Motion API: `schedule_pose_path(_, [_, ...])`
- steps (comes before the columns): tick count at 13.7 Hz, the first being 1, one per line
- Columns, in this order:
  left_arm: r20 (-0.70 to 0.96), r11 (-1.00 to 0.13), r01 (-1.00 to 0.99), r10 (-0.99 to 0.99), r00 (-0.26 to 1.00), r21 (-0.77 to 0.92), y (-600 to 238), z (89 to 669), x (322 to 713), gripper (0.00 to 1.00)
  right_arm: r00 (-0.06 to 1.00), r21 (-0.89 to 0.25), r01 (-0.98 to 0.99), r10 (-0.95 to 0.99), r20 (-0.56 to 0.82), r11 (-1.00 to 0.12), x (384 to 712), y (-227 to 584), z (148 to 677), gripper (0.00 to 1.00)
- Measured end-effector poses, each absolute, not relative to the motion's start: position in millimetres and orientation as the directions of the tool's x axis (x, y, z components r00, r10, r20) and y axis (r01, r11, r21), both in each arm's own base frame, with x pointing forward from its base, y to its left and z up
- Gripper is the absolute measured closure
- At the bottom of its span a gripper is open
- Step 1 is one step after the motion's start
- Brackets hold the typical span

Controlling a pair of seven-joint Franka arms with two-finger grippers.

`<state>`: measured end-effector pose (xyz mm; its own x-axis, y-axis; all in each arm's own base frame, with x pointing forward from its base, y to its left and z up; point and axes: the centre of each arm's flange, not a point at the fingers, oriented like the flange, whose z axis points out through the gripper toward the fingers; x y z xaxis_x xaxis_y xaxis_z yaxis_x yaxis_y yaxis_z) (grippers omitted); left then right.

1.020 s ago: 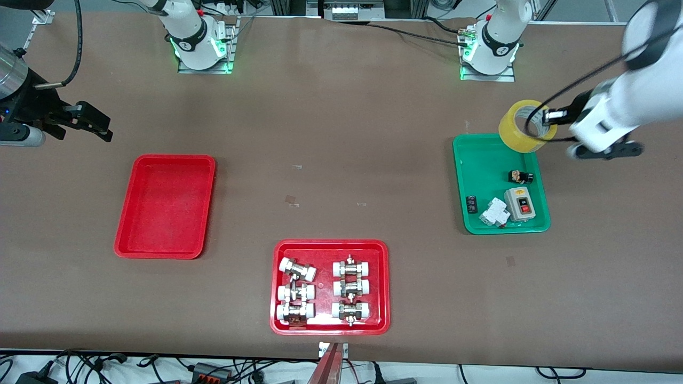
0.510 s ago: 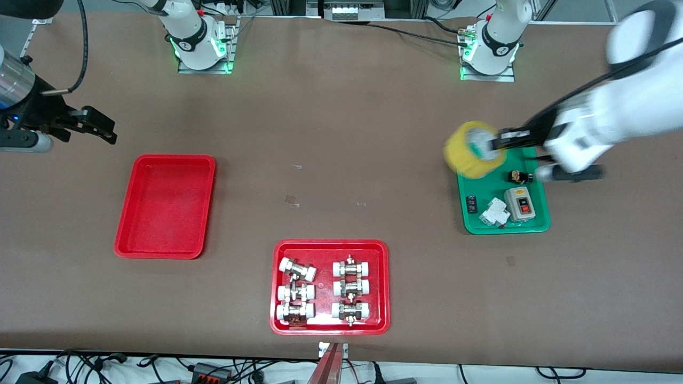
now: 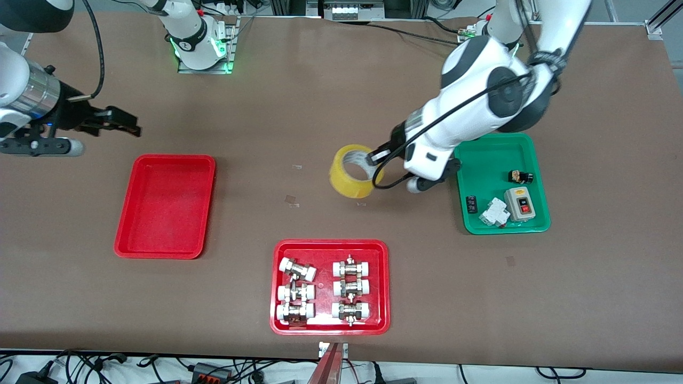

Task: Left arm passes tape to right arm into tray
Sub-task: 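Lift the tape with the left gripper while the right gripper reaches over, then close the right gripper on the tape rim beside the left gripper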

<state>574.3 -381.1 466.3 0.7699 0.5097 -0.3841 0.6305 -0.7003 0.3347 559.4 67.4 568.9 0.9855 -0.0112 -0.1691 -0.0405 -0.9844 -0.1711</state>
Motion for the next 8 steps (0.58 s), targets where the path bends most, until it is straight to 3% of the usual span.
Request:
schedule_pose_path(2, [-0.471,-0.556,0.764,0.604,0.642,0.327,-412,453,572,0.79,0.983,-0.318,-0.032,0.027,-0.179,-0.948,561,81,568,0.00])
schedule_pose_path(4, [-0.560,-0.345,0.890,0.692,0.456,0.299,-441,445,571,0.79,0.983,-0.478,-0.036,0.055,-0.174,-0.877,571,97,561,0.00])
schedule_pose_path(6, [-0.653,-0.158,0.962,0.708,0.269,0.224,-460,443,573,0.79,0.988,-0.606,-0.027,0.070,-0.136,-0.795,593,113,538,0.00])
schedule_pose_path(8, [-0.715,-0.040,0.991,0.689,0.122,0.131,-467,444,582,0.79,0.992,-0.691,0.002,0.088,-0.090,-0.723,614,134,506,0.00])
